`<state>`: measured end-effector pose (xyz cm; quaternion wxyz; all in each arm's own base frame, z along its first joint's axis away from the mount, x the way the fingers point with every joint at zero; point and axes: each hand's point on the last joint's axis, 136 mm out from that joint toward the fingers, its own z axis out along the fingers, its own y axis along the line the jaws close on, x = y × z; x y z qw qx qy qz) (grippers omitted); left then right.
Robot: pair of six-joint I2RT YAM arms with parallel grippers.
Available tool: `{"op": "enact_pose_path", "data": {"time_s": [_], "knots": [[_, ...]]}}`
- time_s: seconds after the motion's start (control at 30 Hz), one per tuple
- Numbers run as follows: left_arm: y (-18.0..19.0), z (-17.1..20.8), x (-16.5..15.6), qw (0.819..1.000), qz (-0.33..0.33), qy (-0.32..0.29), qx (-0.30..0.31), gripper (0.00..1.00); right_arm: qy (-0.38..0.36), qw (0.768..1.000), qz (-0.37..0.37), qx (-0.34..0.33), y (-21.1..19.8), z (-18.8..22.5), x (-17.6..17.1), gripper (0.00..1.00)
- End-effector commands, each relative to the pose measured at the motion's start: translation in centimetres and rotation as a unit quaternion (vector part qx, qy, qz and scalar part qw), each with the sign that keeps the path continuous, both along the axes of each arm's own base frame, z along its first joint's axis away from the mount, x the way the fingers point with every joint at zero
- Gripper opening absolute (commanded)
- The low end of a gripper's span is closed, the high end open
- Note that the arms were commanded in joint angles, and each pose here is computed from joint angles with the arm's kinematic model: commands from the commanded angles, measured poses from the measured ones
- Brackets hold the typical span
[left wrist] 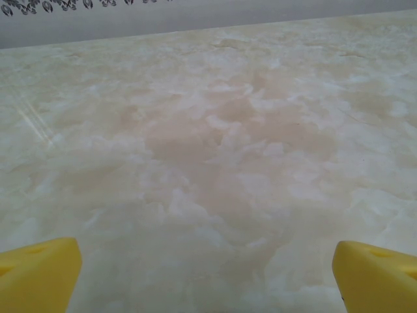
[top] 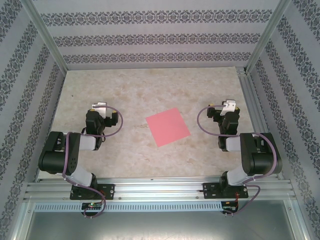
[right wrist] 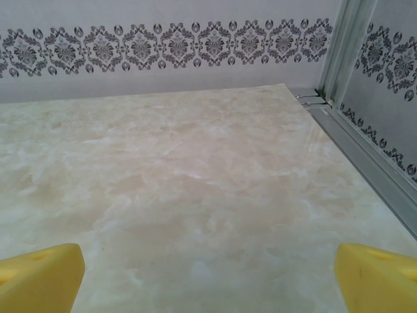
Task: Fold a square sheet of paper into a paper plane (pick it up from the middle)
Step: Fold the square sheet of paper in half at the center of the table.
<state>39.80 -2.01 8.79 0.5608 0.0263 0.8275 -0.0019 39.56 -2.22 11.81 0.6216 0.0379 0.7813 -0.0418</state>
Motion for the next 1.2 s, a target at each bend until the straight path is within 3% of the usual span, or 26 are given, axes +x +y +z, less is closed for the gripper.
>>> {"op": "enact_pose_path", "data": {"time_s": [0.0, 0.13, 0.27, 0.4, 0.47, 0.53, 0.63, 0.7, 0.83, 1.0, 1.17], "knots": [[0.8, 3.6, 0.5, 0.999, 0.019, -0.029, -0.006, 1.0, -0.019, 1.0, 0.012, -0.002, 0.7, 1.9, 0.6, 0.98], [1.5, 5.8, -0.8, 0.998, 0.045, -0.033, -0.027, 1.0, -0.004, 1.0, -0.001, -0.001, 0.3, 3.3, 0.5, 0.98], [2.3, 8.3, -1.9, 0.995, 0.075, -0.035, -0.053, 1.0, 0.1, 0.995, -0.01, 0.028, 0.4, 4.3, 0.4, 0.98], [4.0, 9.1, -2.7, 0.982, 0.155, 0.002, -0.109, 1.0, 0.15, 0.977, -0.05, 0.142, 0.7, 6.3, 0.1, 0.98], [3.7, 9.2, -2.9, 0.98, 0.155, 0.01, -0.127, 1.0, 0.166, 0.967, 0.007, 0.191, 3.1, 6.5, 0.1, 0.98], [3.7, 8.7, -3.3, 0.967, 0.176, 0.015, -0.184, 1.0, 0.176, 0.949, 0.07, 0.252, 5.8, 6.2, 0.1, 0.98], [1.0, 8.5, -2.6, 0.962, 0.117, 0.033, -0.244, 1.0, 0.206, 0.921, 0.124, 0.307, 9.0, 6.2, 0.0, 0.98], [-1.1, 8.2, -1.9, 0.955, 0.072, 0.059, -0.281, 1.0, 0.231, 0.914, 0.157, 0.294, 11.5, 6.1, -0.2, 0.98], [-5.0, 7.1, -1.1, 0.945, 0.006, 0.106, -0.309, 1.0, 0.292, 0.926, 0.145, 0.187, 14.3, 5.1, -0.9, 0.98], [-9.6, 6.0, -1.1, 0.948, -0.045, 0.147, -0.28, 1.0, 0.346, 0.92, 0.16, 0.095, 17.5, 4.0, -1.9, 0.97], [-12.6, 5.1, -1.3, 0.944, -0.069, 0.164, -0.279, 1.0, 0.413, 0.892, 0.186, 0.018, 20.9, 1.9, -3.0, 0.96]]}}
